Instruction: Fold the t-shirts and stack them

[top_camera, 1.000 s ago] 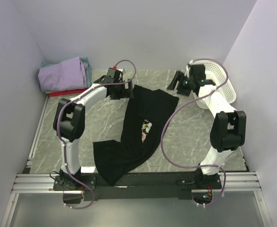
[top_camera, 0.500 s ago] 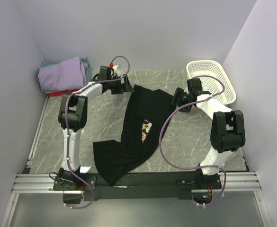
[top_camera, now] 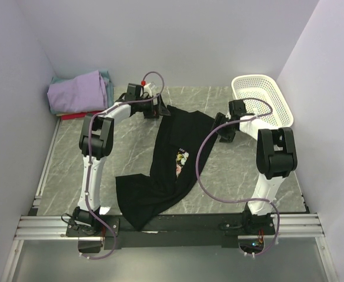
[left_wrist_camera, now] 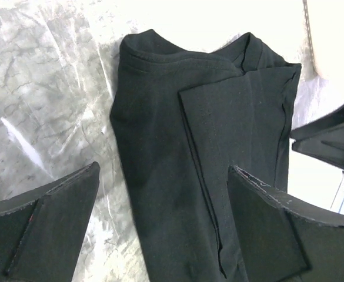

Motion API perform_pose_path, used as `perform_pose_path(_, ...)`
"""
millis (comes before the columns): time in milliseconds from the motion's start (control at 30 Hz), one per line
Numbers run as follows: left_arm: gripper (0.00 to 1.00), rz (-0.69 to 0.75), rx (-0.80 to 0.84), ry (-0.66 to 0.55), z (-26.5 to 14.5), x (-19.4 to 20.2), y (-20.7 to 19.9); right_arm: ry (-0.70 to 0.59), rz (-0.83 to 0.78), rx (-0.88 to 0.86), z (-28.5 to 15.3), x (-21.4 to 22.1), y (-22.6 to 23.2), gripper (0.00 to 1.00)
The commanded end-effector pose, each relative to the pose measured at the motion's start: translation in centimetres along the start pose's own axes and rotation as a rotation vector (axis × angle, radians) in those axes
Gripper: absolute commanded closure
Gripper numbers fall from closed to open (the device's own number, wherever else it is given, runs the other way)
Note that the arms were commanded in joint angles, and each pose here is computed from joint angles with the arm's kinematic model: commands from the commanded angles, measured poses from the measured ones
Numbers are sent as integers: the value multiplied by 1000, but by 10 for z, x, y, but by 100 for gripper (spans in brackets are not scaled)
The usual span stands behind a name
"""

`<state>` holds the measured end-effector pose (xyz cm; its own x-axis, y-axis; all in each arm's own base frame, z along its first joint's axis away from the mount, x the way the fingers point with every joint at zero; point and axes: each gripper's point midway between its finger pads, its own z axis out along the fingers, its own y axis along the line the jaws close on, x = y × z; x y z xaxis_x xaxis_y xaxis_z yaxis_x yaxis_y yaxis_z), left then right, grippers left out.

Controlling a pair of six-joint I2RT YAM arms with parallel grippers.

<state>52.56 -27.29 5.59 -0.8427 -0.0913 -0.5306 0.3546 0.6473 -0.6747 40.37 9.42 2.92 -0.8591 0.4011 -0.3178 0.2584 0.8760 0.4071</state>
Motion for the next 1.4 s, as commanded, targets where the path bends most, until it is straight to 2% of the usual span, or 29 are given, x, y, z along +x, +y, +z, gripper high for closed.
perform_pose_path(0, 5, -22, 14, 44, 11, 14, 8, -20, 13, -42, 13, -20, 10, 28)
perform_pose_path(100, 12, -43, 26, 58, 16, 19, 12, -14, 12, -54, 20, -27, 17, 31)
perform_pose_path(133, 17, -49, 29, 61, 18, 20, 13, -13, 14, -62, 21, -29, 19, 32)
perform_pose_path(167, 30, -59, 33, 58, 20, 18, 12, -11, 12, -68, 22, -32, 22, 34)
perform_pose_path(200, 38, -67, 35, 60, 22, 19, 13, -3, 13, -73, 26, -38, 26, 42)
perform_pose_path(233, 47, -83, 36, 69, 26, 22, 17, -2, 14, -79, 28, -42, 28, 46)
perform_pose_path(267, 68, -91, 47, 63, 27, 18, 15, 3, 14, -83, 30, -46, 31, 50)
perform_pose_path(333, 86, -109, 50, 69, 34, 20, 20, 1, 6, -105, 37, -59, 40, 61)
perform_pose_path(367, 99, -103, 55, 50, 35, 8, 16, 23, 11, -105, 47, -60, 39, 66)
perform_pose_path(400, 99, -110, 51, 53, 40, 9, 21, 10, 4, -126, 46, -73, 49, 75)
perform_pose_path(533, 99, -90, 52, 14, 45, -17, 20, 5, 4, -193, 57, -99, 72, 86)
perform_pose_path(567, 99, -91, 55, -27, 40, -36, 20, 22, 12, -208, 67, -100, 74, 86)
perform_pose_path(633, 99, -127, 66, -67, 36, -50, 24, -24, 3, -244, 63, -125, 91, 86)
perform_pose_path(800, 99, -172, 33, -223, -8, -103, 57, -73, 5, -298, 73, -167, 115, 85)
perform_pose_path(933, 99, -173, -117, -297, -46, -116, 95, -131, 33, -303, 78, -186, 112, 84)
perform_pose_path(1033, 99, -159, -163, -357, -74, -130, 104, -157, 54, -282, 80, -196, 99, 83)
perform_pose_path(1100, 99, -152, -189, -382, -85, -139, 108, -167, 69, -280, 79, -202, 89, 78)
perform_pose_path(1167, 89, -144, -184, -396, -90, -144, 113, -183, 65, -282, 78, -208, 80, 77)
perform_pose_path(1200, 79, -125, -180, -402, -94, -153, 109, -188, 62, -290, 77, -210, 79, 71)
perform_pose_path(1233, 67, -121, -182, -398, -94, -154, 110, -198, 53, -315, 69, -213, 83, 58)
perform_pose_path(1267, 54, -114, -175, -391, -92, -154, 110, -202, 43, -323, 70, -212, 83, 58)
perform_pose_path(1300, 36, -104, -158, -392, -93, -155, 106, -207, 29, -334, 66, -212, 86, 57)
perform_pose_path(1367, 22, -90, -139, -395, -98, -156, 95, -223, -6, -352, 48, -211, 91, 51)
